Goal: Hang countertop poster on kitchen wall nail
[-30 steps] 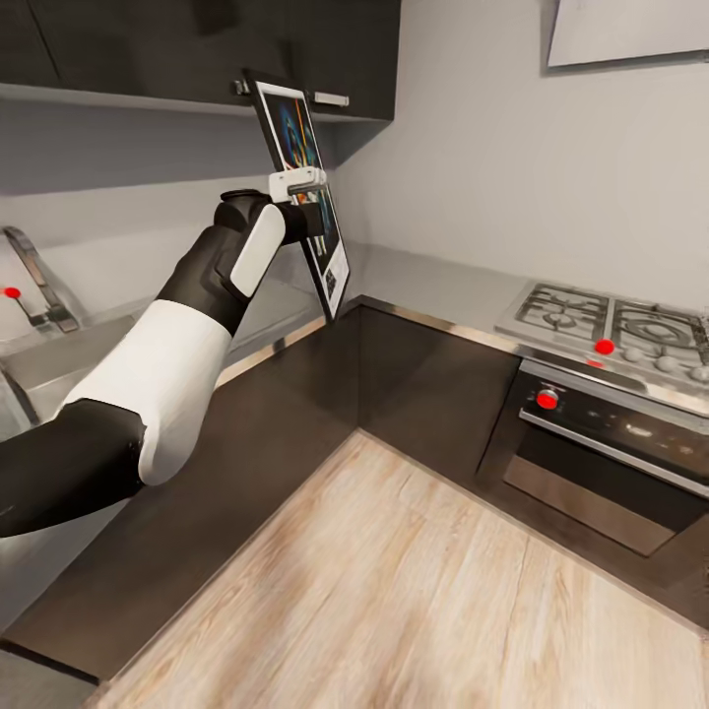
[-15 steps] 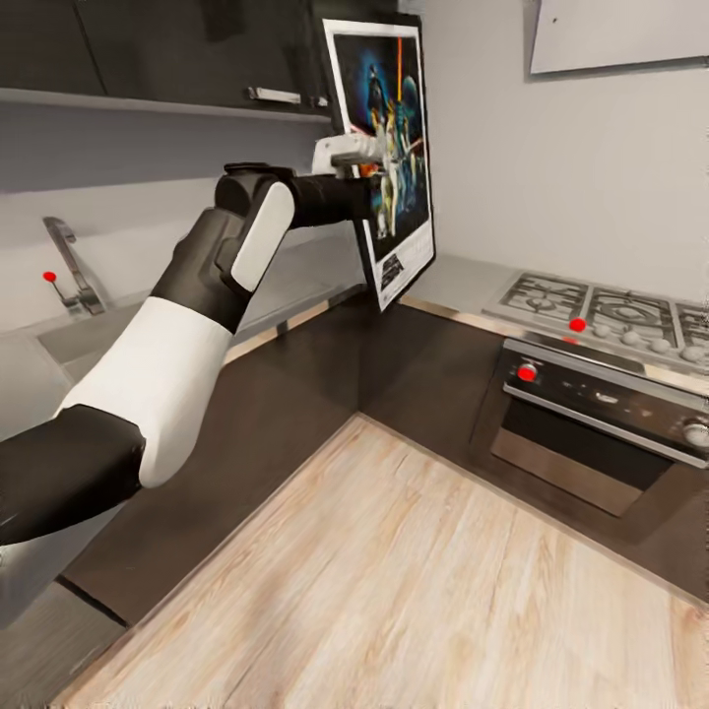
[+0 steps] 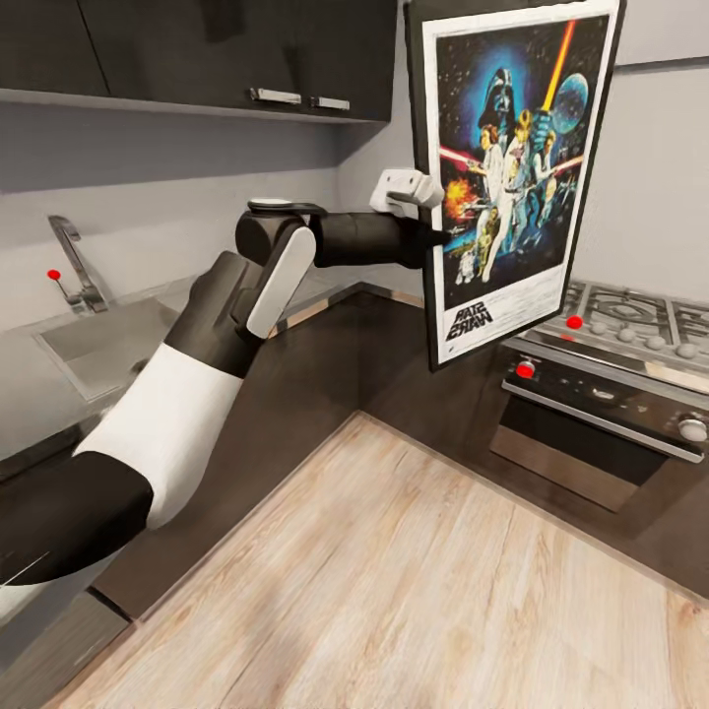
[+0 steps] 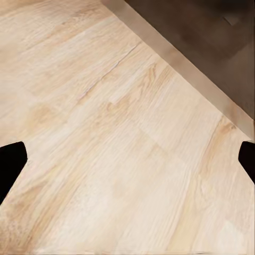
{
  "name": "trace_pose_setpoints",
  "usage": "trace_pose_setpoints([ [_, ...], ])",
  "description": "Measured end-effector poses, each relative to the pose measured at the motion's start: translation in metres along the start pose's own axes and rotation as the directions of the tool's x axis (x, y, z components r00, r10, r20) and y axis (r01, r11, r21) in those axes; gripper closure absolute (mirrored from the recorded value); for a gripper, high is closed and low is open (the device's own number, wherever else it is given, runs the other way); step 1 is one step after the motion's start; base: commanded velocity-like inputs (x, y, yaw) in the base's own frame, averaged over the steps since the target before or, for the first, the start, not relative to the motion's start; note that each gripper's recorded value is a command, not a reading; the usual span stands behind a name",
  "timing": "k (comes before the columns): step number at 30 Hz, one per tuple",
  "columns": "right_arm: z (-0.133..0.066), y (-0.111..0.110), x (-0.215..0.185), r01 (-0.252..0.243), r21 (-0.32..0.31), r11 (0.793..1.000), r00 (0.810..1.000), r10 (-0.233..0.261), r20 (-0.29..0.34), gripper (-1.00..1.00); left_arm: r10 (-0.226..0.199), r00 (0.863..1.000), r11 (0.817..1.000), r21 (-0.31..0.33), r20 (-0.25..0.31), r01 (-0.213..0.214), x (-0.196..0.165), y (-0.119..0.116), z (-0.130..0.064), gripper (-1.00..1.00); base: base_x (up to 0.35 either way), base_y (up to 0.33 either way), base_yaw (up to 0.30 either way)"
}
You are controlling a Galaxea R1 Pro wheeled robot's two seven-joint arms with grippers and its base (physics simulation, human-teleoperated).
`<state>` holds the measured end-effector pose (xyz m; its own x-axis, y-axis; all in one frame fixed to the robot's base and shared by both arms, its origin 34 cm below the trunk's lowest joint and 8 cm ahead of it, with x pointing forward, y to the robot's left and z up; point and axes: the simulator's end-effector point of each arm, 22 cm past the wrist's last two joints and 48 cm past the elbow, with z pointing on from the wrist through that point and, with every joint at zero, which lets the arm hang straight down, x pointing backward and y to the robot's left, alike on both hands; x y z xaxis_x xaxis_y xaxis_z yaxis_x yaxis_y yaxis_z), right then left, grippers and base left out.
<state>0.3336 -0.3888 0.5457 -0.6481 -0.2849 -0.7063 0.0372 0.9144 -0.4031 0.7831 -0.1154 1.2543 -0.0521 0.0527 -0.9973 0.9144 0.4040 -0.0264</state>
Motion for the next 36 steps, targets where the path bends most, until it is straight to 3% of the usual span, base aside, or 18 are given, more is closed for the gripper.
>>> trace_pose_setpoints([
  [7, -0.031, 0.038, 0.022, 0.029, -0.126, 0.992, 0.999, -0.032, -0.019, -1.00, -0.022, 1.000, 1.000, -0.018, 0.008, 0.022, 0.001, 0.007, -0.003, 1.00, 0.000, 0.000, 0.000],
  [12, -0.054, 0.051, 0.043, 0.044, -0.192, 0.980, 0.997, -0.056, -0.056, -1.00, -0.022, 1.000, 1.000, -0.018, 0.008, 0.022, 0.001, 0.007, -0.003, 1.00, 0.000, 0.000, 0.000],
  [21, -0.067, 0.061, 0.063, 0.051, -0.252, 0.966, 0.992, -0.078, -0.101, -1.00, -0.022, 1.000, 1.000, -0.018, 0.008, 0.022, 0.001, 0.007, -0.003, 1.00, 0.000, 0.000, 0.000],
  [25, -0.070, 0.048, 0.079, 0.051, -0.243, 0.969, 0.985, -0.088, -0.146, -1.00, -0.022, 1.000, 1.000, -0.017, 0.004, 0.022, 0.007, 0.002, 0.000, 1.00, 0.000, 0.000, 0.000],
  [30, -0.057, 0.024, 0.077, 0.048, -0.208, 0.977, 0.985, -0.082, -0.155, -1.00, -0.046, 0.999, 0.999, -0.018, 0.006, 0.046, 0.017, 0.000, 0.002, 1.00, 0.000, 0.000, 0.000],
  [31, -0.049, 0.027, 0.078, -0.076, -0.268, 0.961, 0.977, 0.018, -0.211, -1.00, -0.103, 0.995, 0.990, -0.094, -0.010, 0.101, 0.047, 0.018, 0.003, 1.00, 0.000, 0.000, 0.000],
  [32, -0.055, 0.060, 0.069, -0.123, -0.421, 0.899, 0.976, 0.032, -0.217, -1.00, -0.116, 0.993, 0.989, -0.090, -0.009, 0.114, 0.050, 0.017, 0.003, 1.00, 0.000, 0.000, 0.000],
  [33, -0.088, 0.116, 0.054, -0.176, -0.665, 0.726, 0.976, 0.039, -0.216, -1.00, -0.117, 0.993, 0.989, -0.089, -0.008, 0.115, 0.050, 0.017, 0.003, 1.00, 0.000, 0.000, 0.000],
  [34, -0.136, 0.159, 0.031, -0.206, -0.859, 0.468, 0.977, 0.049, -0.208, -1.00, -0.114, 0.993, 0.990, -0.087, -0.004, 0.114, 0.048, 0.015, 0.003, 1.00, 0.000, 0.000, 0.000],
  [35, -0.142, 0.163, 0.023, -0.209, -0.883, 0.421, 0.977, 0.055, -0.205, -1.00, -0.111, 0.994, 0.990, -0.086, -0.001, 0.111, 0.047, 0.014, 0.002, 1.00, 0.000, 0.000, 0.000],
  [36, -0.123, 0.156, 0.007, -0.213, -0.867, 0.451, 0.977, 0.083, -0.197, -1.00, -0.104, 0.994, 0.991, -0.081, 0.009, 0.105, 0.043, 0.011, 0.001, 1.00, 0.000, 0.000, 0.000],
])
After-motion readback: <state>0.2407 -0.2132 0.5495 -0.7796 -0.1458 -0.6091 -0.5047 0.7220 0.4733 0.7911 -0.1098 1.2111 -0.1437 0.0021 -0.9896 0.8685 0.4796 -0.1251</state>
